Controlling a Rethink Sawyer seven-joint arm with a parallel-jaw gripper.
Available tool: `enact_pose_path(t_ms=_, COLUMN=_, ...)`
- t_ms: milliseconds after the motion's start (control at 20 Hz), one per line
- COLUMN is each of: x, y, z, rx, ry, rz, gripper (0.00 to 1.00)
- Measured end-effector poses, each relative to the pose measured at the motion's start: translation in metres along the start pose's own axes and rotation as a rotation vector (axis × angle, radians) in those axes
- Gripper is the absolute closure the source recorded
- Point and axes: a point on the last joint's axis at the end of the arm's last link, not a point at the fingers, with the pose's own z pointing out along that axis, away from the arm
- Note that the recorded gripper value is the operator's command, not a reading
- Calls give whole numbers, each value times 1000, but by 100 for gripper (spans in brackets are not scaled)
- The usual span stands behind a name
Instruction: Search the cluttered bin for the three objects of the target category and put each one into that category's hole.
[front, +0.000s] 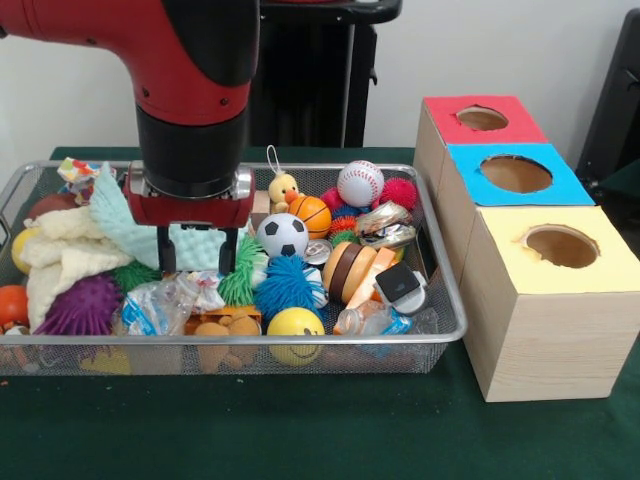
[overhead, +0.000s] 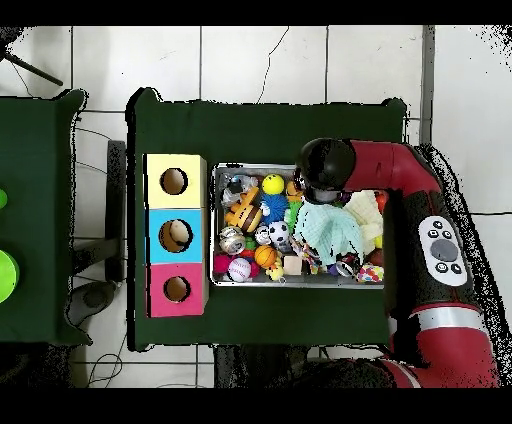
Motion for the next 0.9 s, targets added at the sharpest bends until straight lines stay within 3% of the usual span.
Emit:
enact_pose_path(t_ms=500, x=7, y=-3, z=21, rx=49, ry=5, rz=-44, gripper=0)
enact_pose_path(t_ms=900, x=5, y=-6, z=35, rx=94, ry=-46, rz=-83, gripper=0)
